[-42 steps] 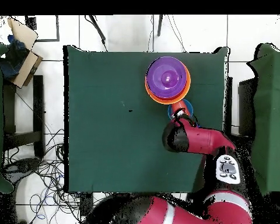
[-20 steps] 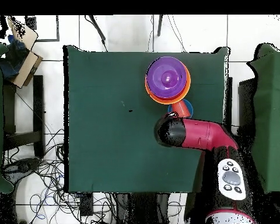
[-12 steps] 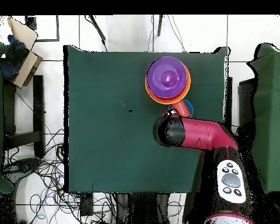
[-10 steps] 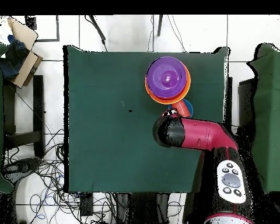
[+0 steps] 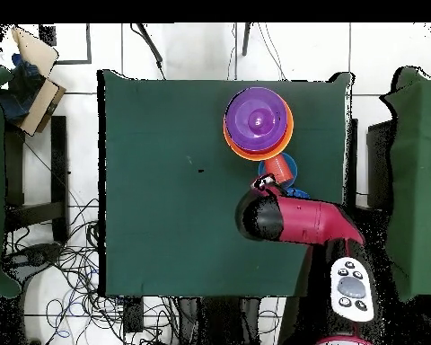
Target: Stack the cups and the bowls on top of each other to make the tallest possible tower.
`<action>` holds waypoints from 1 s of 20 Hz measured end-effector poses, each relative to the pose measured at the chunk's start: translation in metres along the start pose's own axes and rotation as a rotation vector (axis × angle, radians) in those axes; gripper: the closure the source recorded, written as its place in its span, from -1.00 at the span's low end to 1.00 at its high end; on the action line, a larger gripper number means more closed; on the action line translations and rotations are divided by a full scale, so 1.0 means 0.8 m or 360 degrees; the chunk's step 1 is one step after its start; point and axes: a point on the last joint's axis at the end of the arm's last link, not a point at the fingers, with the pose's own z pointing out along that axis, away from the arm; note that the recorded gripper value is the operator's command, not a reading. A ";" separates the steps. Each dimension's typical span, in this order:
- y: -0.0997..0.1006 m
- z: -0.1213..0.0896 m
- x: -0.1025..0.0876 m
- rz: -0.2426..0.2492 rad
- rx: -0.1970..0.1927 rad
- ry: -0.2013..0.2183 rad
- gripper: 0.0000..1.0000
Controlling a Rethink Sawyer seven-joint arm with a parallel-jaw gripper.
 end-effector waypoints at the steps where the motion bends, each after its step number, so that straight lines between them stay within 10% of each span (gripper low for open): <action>1: -0.003 0.002 0.003 -0.0002 -0.0012 -0.0014 -1.00; 20: -0.033 0.052 0.061 -0.0038 -0.0305 -0.0251 -1.00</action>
